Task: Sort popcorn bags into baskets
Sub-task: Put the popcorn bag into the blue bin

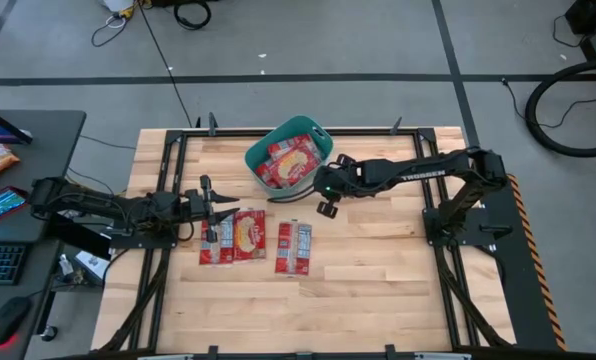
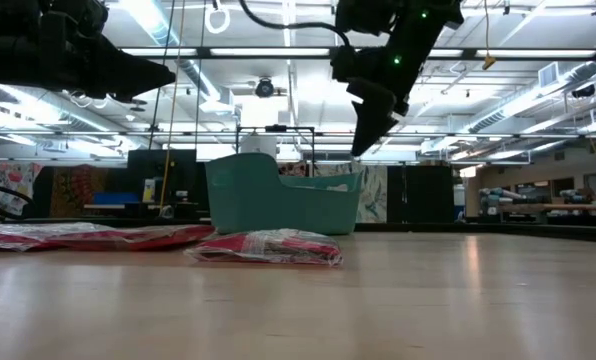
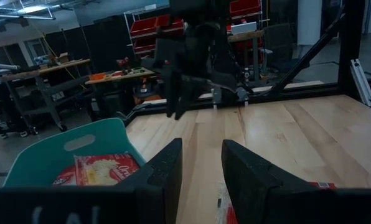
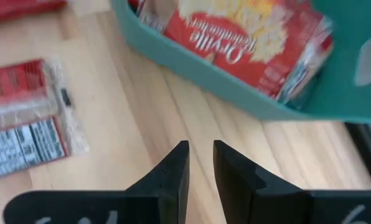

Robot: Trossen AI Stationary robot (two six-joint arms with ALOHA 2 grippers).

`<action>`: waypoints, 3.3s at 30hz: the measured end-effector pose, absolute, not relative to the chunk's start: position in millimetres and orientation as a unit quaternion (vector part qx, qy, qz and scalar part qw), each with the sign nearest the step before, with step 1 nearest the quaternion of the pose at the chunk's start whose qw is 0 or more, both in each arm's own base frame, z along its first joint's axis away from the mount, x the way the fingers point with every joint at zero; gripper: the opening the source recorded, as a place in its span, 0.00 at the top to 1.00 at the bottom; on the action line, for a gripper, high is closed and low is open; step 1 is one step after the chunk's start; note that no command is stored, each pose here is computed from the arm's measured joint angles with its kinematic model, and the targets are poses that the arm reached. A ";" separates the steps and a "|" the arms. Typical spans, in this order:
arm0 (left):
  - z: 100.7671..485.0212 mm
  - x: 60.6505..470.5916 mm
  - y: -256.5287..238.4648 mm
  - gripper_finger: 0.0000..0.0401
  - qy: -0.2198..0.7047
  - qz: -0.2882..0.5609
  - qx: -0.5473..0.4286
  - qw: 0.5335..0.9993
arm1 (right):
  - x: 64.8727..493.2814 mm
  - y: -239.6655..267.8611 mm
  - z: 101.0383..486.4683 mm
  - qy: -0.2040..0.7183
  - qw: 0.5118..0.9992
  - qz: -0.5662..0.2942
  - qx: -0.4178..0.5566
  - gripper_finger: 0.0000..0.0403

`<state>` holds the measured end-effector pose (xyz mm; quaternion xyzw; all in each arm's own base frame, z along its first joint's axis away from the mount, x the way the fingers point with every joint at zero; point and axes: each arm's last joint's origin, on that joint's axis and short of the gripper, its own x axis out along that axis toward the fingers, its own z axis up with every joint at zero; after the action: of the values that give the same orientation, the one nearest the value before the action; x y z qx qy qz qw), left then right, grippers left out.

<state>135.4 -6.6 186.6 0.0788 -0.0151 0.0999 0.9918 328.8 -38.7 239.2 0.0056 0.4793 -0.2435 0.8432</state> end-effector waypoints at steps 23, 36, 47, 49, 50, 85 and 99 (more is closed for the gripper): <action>186.8 135.4 -6.7 0.70 -0.016 0.100 0.078 0.992 | 327.1 -45.7 235.7 0.480 0.835 -0.266 0.042 0.81; 186.7 135.4 -6.6 0.70 -0.016 0.100 0.078 0.992 | 327.2 -45.5 235.5 0.481 0.835 -0.264 0.040 0.81; 186.8 135.4 -6.7 0.70 -0.016 0.100 0.078 0.992 | 327.2 -45.5 235.5 0.482 0.835 -0.263 0.039 0.81; 186.7 135.4 -6.6 0.70 -0.016 0.100 0.078 0.992 | 327.4 -45.4 235.2 0.481 0.835 -0.264 0.041 0.81; 186.7 135.4 -6.6 0.70 -0.016 0.100 0.078 0.992 | 327.9 -45.5 234.3 0.481 0.835 -0.265 0.042 0.81; 186.8 135.4 -6.7 0.70 -0.016 0.100 0.078 0.992 | 350.4 -41.3 225.4 0.427 0.864 -0.268 0.026 0.81; 186.8 135.4 -6.7 0.70 -0.016 0.100 0.079 0.992 | 362.1 -28.3 230.2 0.372 0.905 -0.202 0.050 0.81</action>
<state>135.4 -6.7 186.8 0.0790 -0.0158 0.0997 0.9917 362.1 -28.3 230.2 0.0501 0.3720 -0.2018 0.9046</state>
